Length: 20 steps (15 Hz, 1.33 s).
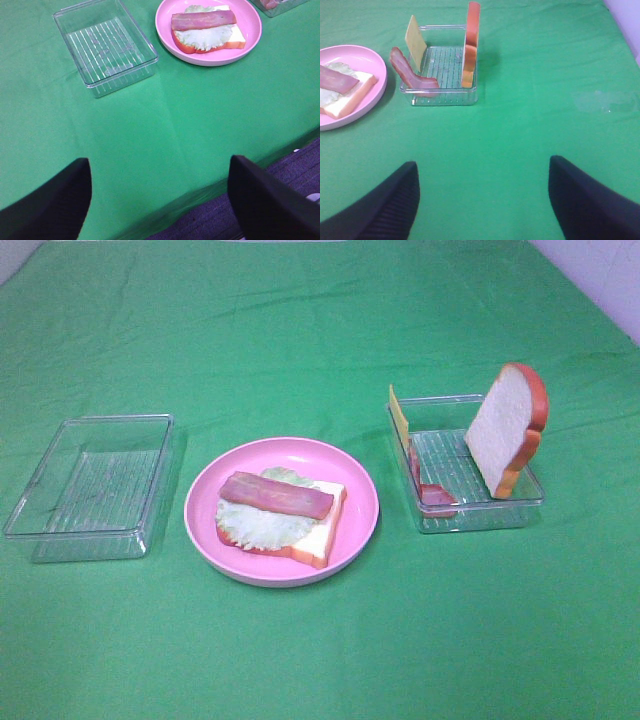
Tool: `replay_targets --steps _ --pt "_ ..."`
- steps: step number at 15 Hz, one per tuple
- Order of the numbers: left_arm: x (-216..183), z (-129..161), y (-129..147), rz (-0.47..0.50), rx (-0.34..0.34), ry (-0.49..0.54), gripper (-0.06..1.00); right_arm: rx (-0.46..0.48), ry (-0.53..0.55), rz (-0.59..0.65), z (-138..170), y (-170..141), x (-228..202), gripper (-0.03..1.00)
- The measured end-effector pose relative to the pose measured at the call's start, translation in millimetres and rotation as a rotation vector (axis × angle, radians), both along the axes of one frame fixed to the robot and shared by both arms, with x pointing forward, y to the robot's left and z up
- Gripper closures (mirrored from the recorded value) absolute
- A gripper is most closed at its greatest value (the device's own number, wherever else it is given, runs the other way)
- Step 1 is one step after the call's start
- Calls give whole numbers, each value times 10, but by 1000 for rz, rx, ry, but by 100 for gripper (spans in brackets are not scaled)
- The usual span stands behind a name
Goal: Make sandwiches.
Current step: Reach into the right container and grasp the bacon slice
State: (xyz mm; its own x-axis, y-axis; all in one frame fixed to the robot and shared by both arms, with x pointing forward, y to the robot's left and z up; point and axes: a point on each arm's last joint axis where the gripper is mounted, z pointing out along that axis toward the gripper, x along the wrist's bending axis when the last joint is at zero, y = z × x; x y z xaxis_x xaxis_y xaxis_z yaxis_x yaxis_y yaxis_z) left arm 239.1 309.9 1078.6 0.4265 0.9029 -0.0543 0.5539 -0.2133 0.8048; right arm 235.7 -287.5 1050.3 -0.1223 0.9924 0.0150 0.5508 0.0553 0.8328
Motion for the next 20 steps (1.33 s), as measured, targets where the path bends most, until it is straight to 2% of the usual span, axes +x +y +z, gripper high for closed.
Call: replay_targets --steps 3,6,7,8,12,15,19,20 --pt "-137 -140 90 -1 -40 -64 23 65 22 8 119 35 322 28" --pt "-131 -224 81 -14 -25 -60 23 152 91 4 132 72 715 28" --pt "-113 -242 66 -23 -19 -69 23 168 134 9 131 84 877 28" --pt "-76 -221 39 -35 -37 -123 23 171 240 45 149 109 1221 28" --pt "-19 -250 -1 -43 -50 -161 23 183 404 137 201 168 1835 28" --pt "-17 -244 -3 -45 -51 -169 23 233 531 194 187 224 2237 28" --pt "-16 -244 -3 -45 -51 -170 23 268 633 209 106 255 2650 28" --pt "-16 -244 -3 -45 -51 -170 23 245 649 219 71 295 2722 28"
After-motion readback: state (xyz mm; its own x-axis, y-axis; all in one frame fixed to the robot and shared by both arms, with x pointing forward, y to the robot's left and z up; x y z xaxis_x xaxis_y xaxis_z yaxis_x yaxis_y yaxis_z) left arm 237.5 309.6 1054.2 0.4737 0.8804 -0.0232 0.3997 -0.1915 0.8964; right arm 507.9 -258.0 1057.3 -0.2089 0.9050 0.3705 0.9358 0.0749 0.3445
